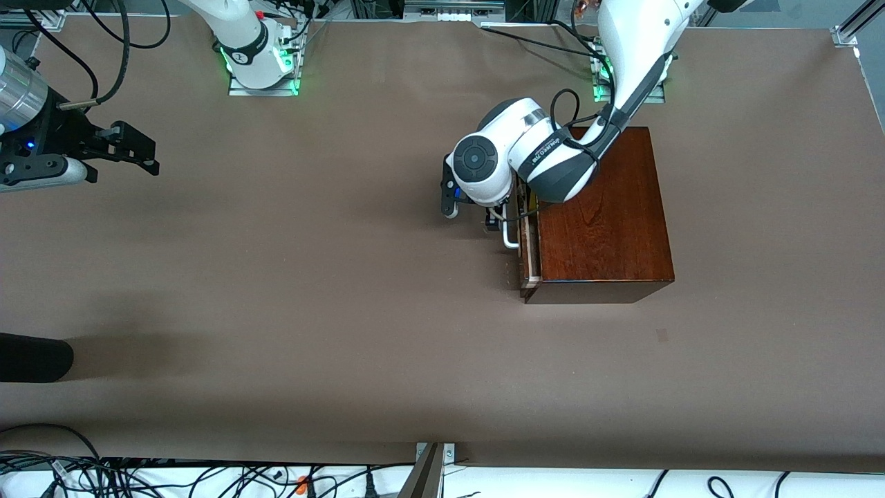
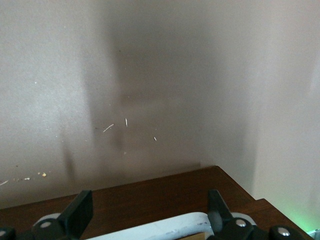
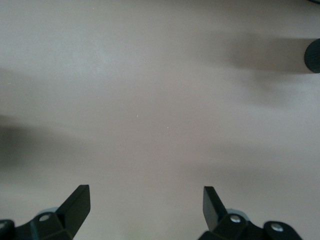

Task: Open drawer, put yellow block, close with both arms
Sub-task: 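Push the drawer closed into the box with the left gripper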

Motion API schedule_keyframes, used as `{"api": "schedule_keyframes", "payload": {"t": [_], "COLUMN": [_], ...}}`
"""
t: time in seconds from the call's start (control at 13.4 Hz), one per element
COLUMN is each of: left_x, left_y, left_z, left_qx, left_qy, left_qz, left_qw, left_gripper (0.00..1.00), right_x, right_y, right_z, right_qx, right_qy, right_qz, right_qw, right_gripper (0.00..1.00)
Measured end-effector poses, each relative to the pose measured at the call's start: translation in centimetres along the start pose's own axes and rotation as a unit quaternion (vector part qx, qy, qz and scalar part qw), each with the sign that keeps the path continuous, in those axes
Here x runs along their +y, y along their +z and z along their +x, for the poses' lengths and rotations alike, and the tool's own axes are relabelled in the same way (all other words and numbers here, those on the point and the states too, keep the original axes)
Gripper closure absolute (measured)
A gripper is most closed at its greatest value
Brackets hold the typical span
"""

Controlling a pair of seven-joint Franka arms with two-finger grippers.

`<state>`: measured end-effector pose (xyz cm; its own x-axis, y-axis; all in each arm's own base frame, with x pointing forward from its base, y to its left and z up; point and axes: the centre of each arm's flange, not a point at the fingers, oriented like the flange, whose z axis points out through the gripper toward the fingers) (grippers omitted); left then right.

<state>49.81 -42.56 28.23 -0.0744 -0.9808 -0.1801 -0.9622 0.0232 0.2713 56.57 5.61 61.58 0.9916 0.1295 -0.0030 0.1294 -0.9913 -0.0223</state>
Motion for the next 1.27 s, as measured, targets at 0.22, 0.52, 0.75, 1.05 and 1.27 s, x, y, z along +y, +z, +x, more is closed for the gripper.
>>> {"api": "schedule_keyframes", "payload": {"t": [0.22, 0.52, 0.75, 1.05, 1.27], "left_x": [-0.1, -0.4, -0.5, -0.6, -0.7], "left_y": [0.1, 0.5, 0.6, 0.6, 0.7], "left_z": [-0.3, -1.3, -1.5, -1.8, -2.0], "left_qx": [-0.003, -0.013, -0.014, -0.016, -0.017], "left_qy": [-0.003, -0.011, -0.012, -0.014, -0.016], "left_qz": [-0.004, -0.017, -0.02, -0.022, -0.024], "left_qw": [1.0, 1.0, 1.0, 1.0, 0.999], "left_gripper": [0.0, 0.0, 0.0, 0.0, 0.0], "right_x": [-0.1, -0.2, -0.2, 0.6, 0.7], "right_y": [0.0, 0.0, 0.0, 0.0, 0.0], "right_z": [0.0, 0.0, 0.0, 0.0, 0.0], "right_qx": [0.0, 0.001, 0.002, 0.002, 0.002], "right_qy": [-0.001, -0.002, -0.001, 0.007, 0.008], "right_qz": [0.0, 0.0, 0.0, 0.0, 0.0], "right_qw": [1.0, 1.0, 1.0, 1.0, 1.0], "right_gripper": [0.0, 0.0, 0.0, 0.0, 0.0]}}
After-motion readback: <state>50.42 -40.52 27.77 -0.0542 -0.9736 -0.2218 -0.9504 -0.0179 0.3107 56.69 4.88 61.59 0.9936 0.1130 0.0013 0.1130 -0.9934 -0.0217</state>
